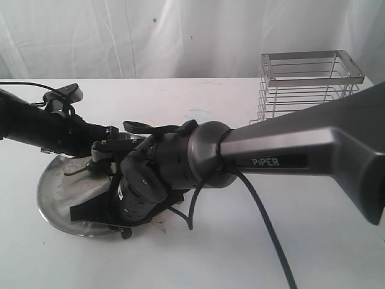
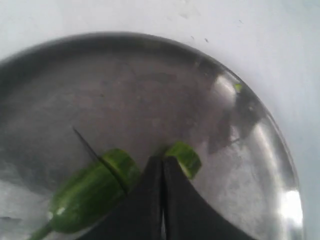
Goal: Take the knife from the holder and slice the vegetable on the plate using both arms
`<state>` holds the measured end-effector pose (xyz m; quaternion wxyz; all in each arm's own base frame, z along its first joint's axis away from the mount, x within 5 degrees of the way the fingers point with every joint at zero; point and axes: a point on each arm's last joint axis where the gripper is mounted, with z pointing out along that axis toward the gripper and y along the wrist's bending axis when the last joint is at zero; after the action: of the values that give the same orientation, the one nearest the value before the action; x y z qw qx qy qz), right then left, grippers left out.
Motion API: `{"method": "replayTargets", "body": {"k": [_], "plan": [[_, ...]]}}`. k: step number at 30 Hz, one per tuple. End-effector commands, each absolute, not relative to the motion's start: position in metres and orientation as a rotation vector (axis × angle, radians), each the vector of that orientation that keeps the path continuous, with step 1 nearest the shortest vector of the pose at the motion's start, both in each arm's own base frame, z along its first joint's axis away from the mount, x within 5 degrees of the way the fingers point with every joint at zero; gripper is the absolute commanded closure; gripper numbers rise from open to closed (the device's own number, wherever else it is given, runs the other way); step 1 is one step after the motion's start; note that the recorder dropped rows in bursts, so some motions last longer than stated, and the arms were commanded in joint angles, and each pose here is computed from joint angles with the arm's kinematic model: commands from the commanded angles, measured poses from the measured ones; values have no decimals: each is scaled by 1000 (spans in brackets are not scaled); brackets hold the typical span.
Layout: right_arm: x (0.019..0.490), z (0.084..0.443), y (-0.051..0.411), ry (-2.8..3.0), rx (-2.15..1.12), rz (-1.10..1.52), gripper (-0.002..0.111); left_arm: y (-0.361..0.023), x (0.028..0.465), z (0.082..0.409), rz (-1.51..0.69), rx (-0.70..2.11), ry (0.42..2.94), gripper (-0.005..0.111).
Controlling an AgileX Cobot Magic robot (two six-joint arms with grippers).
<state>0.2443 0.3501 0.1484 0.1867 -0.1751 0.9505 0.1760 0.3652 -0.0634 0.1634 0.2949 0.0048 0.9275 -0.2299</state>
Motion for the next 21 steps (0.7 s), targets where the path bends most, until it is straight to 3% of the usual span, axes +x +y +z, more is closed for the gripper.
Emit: {"method": "replayTargets", "body": {"k": [1,8,21], "plan": [[248,149,347,2677,-484,484,108,-73,354,163,-735,83,2507,107],[248,149,347,2679,-484,482,108,-64,341,140,-644,-69,2557,107],[248,149,347,2684,-485,476,108,-61,332,112,-598,-65,2640,107]]}}
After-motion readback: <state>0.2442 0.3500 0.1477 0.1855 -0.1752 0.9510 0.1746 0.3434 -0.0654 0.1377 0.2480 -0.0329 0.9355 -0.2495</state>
